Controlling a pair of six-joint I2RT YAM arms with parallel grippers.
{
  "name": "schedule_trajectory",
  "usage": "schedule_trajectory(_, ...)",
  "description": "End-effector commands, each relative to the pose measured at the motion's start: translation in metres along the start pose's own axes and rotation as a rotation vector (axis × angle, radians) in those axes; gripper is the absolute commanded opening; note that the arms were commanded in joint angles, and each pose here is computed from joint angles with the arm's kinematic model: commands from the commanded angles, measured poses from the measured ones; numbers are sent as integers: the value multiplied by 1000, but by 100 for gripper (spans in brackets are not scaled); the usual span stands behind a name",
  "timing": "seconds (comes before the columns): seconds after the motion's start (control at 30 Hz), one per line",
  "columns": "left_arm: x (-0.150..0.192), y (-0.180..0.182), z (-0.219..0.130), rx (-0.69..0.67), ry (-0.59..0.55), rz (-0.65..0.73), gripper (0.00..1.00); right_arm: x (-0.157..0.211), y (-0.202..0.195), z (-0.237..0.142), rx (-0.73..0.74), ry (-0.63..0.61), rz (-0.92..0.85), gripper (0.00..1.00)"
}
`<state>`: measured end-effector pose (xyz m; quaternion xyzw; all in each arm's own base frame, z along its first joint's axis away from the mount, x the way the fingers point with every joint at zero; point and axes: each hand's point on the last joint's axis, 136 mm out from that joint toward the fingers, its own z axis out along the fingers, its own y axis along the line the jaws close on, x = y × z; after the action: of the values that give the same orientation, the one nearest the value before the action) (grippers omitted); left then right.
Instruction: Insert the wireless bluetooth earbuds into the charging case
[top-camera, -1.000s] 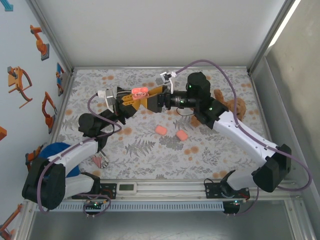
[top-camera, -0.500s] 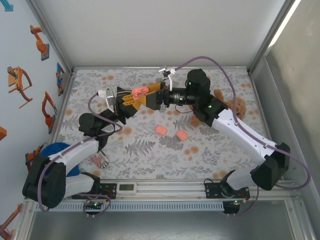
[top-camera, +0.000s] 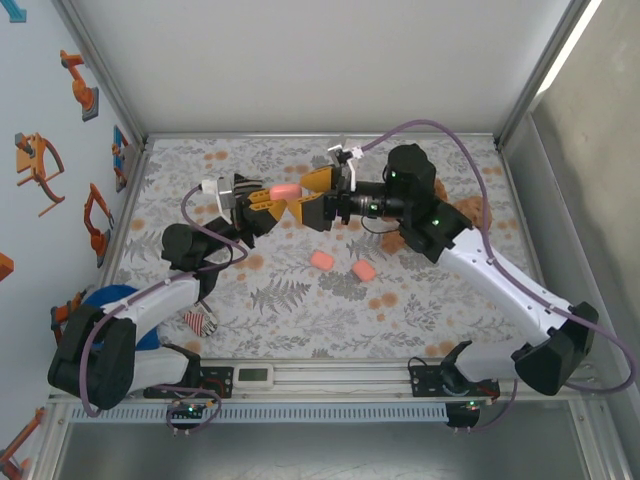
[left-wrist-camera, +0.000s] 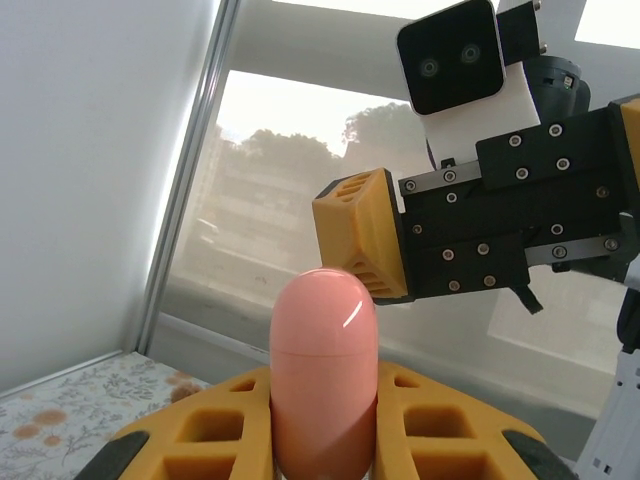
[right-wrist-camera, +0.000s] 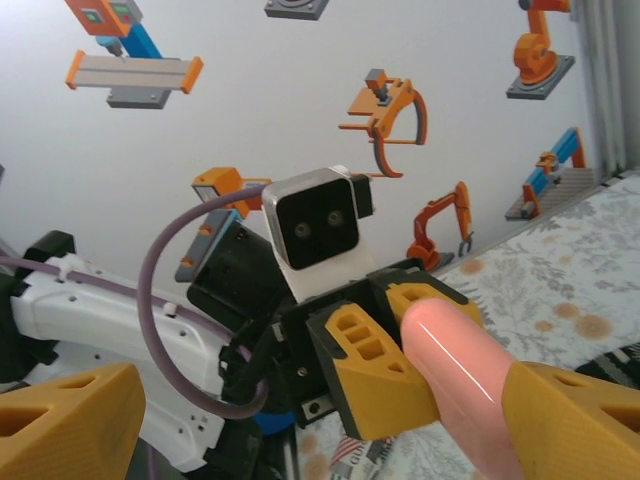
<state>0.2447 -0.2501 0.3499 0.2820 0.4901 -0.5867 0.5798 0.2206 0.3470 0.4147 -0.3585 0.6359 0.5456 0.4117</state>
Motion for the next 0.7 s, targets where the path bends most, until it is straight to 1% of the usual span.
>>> schedule_trajectory(0.0,-13,-15,1,50,-21,25,0,0,-1,-21,111,16,-174,93)
schedule_trajectory(0.1,-12,-23,-4,60,-18,24,0,4,3,-33,134,50,-286,95)
schedule_trajectory(0.17,-11,-28,-8,63,-20,24,0,11,8,-38,119,79,-356,95)
schedule_trajectory(0.37,-10,-45,-18,85,-18,31,0,25,37,-41,-57,110,-540,95)
schedule_trajectory(0.53,-9,-55,-23,83,3,54,0,25,31,-28,-89,154,-525,93)
schedule_trajectory(0.67,-7,-62,-28,69,27,88,0,23,28,-13,-114,153,-512,90)
